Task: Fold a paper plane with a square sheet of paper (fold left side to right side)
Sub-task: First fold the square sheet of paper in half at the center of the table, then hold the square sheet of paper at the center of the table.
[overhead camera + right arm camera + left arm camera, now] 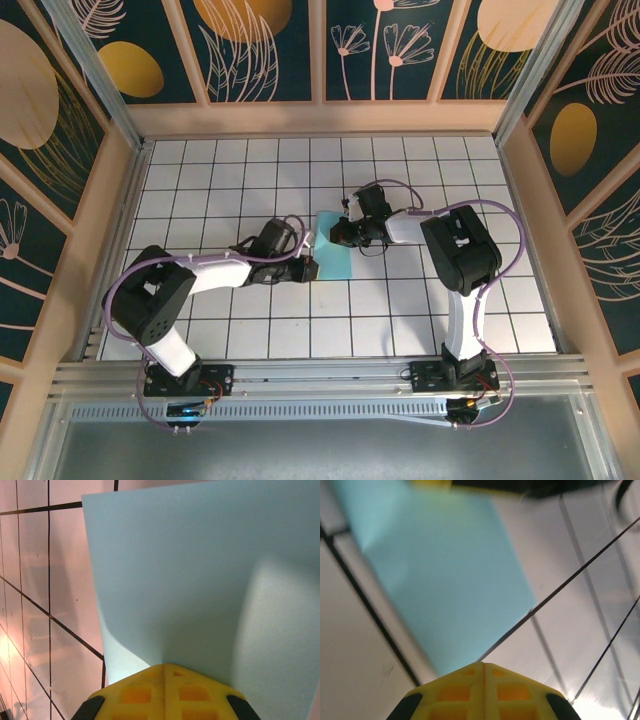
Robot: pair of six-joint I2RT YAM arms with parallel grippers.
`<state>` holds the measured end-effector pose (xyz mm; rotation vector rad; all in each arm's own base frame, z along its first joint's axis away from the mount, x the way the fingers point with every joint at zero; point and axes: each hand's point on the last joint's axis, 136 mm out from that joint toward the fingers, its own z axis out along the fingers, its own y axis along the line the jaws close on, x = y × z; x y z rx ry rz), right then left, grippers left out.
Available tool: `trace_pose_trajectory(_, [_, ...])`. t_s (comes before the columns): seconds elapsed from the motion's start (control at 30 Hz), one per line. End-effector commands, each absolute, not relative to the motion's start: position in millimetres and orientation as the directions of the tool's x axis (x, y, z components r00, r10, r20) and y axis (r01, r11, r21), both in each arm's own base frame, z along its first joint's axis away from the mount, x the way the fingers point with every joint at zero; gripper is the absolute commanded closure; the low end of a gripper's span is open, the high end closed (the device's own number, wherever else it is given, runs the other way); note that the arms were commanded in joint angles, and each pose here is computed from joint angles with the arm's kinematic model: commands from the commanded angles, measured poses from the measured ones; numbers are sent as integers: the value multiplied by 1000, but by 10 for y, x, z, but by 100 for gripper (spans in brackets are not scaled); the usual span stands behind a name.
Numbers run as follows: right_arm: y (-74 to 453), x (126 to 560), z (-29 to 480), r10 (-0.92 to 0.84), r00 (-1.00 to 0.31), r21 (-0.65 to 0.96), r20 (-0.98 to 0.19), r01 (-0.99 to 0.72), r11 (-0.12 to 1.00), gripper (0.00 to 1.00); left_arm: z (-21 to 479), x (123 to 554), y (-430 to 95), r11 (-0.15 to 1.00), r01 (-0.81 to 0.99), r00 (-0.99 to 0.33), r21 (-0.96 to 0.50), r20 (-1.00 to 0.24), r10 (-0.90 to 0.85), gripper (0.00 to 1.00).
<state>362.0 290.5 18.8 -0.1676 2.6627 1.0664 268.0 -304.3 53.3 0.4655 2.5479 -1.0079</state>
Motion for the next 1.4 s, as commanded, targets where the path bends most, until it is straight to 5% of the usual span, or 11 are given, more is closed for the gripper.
trace_pose_trajectory(0.0, [2725,3504,-97,-15,-974,600,-224,-150,786,100,711,2910,-3126,691,459,-855,-559,-491,171,95])
trace_pose_trajectory(0.4, [2777,3507,-49,-14,-972,608,-234,-157,778,100,300,3286,-3048,770,365,-887,-524,-446,117,96])
trace_pose_trajectory(0.73, [2898,3625,303,0,-958,653,-287,-196,732,100,37,3151,-2942,785,337,-912,-520,-389,134,96])
trace_pose_trajectory(1.07, [2750,3569,757,21,-931,641,-365,-235,731,86,-40,3031,-2865,792,299,-927,-533,-360,107,97])
trace_pose_trajectory(1.2, [2647,3352,765,5,-942,646,-336,-227,729,99,-27,2969,-2837,789,272,-933,-550,-350,78,97])
trace_pose_trajectory(1.37, [2652,3040,763,-17,-961,697,-277,-213,685,100,-10,2901,-2841,786,239,-941,-570,-336,43,98])
